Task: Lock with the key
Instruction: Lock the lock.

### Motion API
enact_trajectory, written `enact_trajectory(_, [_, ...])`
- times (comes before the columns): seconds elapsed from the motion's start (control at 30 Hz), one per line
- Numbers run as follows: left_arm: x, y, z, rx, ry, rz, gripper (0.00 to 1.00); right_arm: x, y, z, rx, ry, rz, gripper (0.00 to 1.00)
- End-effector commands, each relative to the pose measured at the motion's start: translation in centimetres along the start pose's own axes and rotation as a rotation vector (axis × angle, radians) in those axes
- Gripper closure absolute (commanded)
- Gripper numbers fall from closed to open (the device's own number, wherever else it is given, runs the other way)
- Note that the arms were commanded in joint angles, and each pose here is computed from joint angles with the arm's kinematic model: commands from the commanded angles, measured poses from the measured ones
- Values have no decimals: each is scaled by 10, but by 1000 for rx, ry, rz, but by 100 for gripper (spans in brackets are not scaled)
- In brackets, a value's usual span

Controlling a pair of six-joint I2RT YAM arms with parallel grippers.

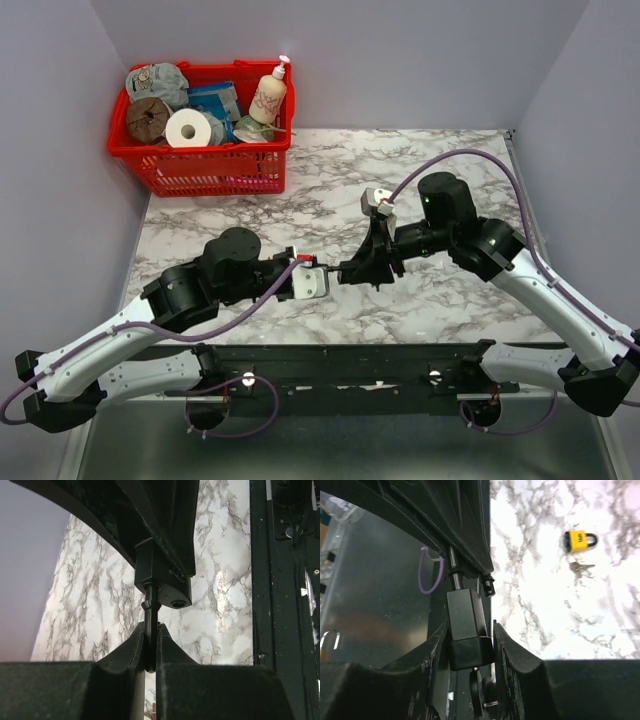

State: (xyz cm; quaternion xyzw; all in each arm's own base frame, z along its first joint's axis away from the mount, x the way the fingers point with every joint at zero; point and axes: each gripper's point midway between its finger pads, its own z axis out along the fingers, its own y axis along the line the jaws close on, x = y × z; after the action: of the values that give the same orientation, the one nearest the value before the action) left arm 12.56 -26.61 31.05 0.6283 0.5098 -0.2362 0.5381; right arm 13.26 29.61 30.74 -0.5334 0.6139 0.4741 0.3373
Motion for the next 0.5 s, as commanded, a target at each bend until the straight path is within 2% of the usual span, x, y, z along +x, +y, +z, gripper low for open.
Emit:
enact_trajectory(0.0, [-1, -5, 4, 41, 31, -178, 85, -47, -17, -12, 134, -138, -184, 99])
enact_trajectory(0.13, [7, 3, 2, 21, 54, -218, 84, -47, -16, -13, 135, -141, -186, 99])
enact_trajectory(0.23, [7, 5, 4, 16, 54, -234, 77, -47, -15, -13, 134, -143, -187, 99])
enact_trajectory(0.33, [6, 4, 6, 32, 51, -259, 76, -50, -16, -13, 136, -149, -193, 99])
enact_trajectory(0.47, [6, 1, 7, 50, 46, -305, 100, -53, -17, -15, 153, -163, -212, 99])
